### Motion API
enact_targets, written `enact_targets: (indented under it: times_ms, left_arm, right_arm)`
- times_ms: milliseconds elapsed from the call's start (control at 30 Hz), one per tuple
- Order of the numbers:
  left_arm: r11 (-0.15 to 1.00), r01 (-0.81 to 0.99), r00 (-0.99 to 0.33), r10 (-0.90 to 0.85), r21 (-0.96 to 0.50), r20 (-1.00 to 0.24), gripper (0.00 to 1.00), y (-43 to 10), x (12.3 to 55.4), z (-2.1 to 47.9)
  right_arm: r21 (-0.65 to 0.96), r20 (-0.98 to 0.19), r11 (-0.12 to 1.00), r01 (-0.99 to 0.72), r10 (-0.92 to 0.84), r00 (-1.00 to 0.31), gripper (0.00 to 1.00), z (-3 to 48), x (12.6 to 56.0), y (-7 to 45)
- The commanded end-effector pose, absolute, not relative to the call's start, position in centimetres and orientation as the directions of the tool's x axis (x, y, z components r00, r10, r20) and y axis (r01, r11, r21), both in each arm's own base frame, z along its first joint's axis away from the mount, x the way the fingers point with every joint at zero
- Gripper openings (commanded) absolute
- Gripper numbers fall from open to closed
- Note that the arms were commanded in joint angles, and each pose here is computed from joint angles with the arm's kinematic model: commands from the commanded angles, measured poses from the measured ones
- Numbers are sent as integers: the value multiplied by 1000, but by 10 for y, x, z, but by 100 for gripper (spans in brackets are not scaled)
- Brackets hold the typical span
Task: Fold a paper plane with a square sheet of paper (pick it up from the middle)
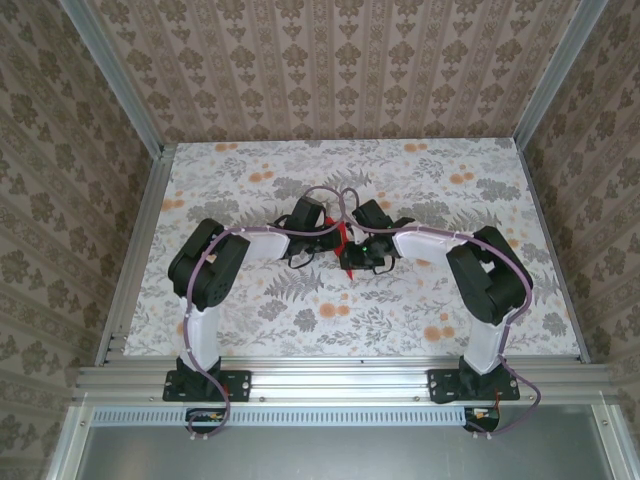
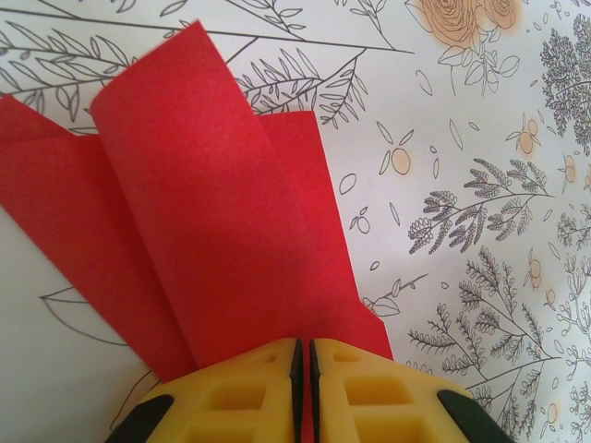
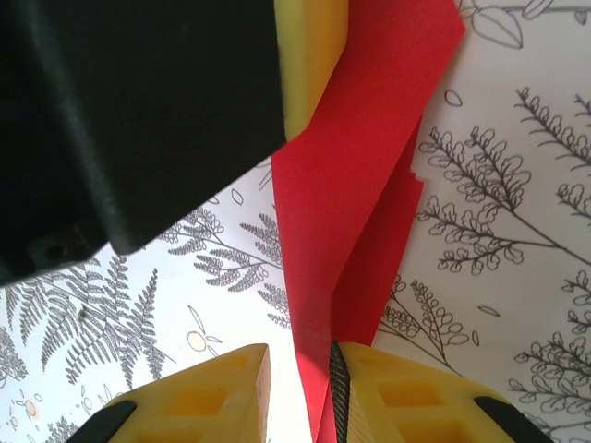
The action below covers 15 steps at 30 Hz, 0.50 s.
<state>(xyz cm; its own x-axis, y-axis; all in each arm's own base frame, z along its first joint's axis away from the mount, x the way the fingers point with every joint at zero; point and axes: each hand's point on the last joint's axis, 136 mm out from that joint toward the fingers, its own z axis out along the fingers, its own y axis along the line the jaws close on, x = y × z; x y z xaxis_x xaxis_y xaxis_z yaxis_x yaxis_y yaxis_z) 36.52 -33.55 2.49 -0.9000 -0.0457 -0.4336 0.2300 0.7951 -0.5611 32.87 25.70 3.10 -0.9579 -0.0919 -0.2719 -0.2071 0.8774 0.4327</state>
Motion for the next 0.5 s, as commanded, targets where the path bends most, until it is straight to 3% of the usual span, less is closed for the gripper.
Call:
enact_targets:
  times_ms: [0, 233, 467]
  left_arm:
    - [851, 188, -929, -8, -491, -370, 15, -319, 353, -5]
    - [850, 190, -927, -9, -492, -374, 15, -319, 353, -3]
    - [846, 194, -925, -11, -496, -381, 15, -320, 354, 1]
  right_arm:
    - [474, -258, 860, -188, -69, -964, 26, 30, 332, 259]
    - [549, -228, 821, -156, -33, -973, 26, 25, 335, 263]
    - [565, -194, 819, -102, 11, -981, 16, 15, 339, 256]
